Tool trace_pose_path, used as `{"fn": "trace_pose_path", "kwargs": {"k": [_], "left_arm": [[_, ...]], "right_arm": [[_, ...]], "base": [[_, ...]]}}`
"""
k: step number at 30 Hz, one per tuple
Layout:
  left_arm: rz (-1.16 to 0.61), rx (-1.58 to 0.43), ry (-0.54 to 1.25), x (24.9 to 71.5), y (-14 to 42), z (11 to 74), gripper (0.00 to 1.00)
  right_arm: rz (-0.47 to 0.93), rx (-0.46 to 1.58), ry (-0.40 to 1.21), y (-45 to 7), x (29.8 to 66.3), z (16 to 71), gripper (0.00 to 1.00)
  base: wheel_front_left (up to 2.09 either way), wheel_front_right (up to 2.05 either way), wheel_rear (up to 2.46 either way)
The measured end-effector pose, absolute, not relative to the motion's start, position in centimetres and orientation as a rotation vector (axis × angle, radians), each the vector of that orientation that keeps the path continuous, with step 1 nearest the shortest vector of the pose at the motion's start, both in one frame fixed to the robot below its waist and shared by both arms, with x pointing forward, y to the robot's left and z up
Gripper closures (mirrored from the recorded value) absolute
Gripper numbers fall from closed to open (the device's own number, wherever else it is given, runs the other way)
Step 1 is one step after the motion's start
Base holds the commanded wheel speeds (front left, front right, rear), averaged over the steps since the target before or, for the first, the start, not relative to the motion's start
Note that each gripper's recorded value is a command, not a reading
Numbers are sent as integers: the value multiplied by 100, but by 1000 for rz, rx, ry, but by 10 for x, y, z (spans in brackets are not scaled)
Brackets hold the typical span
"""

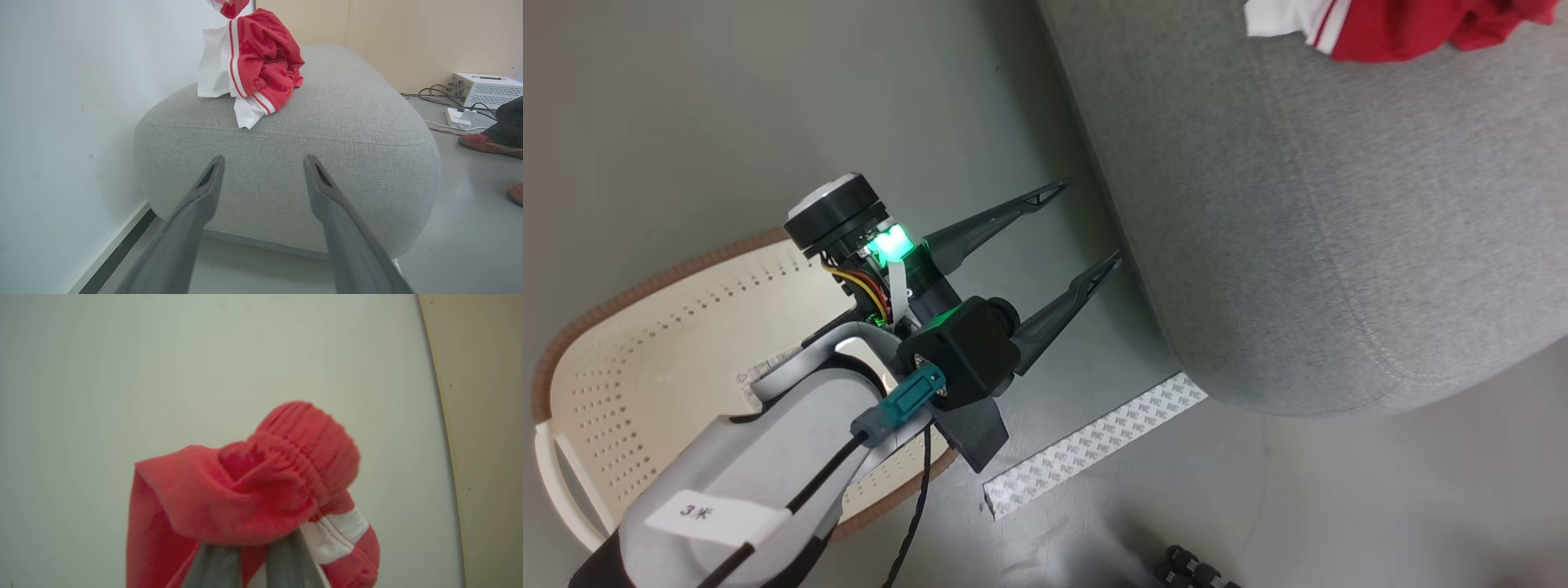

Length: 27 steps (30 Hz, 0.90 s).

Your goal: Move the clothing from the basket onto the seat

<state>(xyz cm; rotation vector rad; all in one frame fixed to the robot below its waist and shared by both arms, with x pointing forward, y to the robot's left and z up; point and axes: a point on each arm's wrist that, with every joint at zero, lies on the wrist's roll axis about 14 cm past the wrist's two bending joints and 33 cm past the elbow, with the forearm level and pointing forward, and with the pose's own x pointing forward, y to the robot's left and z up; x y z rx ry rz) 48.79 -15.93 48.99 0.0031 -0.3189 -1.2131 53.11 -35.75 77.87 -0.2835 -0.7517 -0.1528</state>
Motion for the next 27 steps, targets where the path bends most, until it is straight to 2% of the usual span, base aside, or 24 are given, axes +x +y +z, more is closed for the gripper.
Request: {"fn": "trace_pose_path", "kwargs": {"k": [4, 10, 15, 27], "left_arm": [[-1211, 6, -281, 491, -156, 473, 0], [-1210, -2, -244, 496, -153, 455, 0], [-1206, 2, -207, 498, -150, 439, 0], [-1194, 5, -180, 502, -147, 427, 0]], "right_arm": [[-189, -333, -661, -374, 552, 755, 100], [-240, -294, -467, -396, 576, 680, 100], [-312, -213, -309, -415, 579, 608, 100], [-386, -133, -51, -427, 567, 503, 100]], "base": [[0, 0, 0], [0, 0, 0], [0, 0, 0], [0, 0, 0]]}}
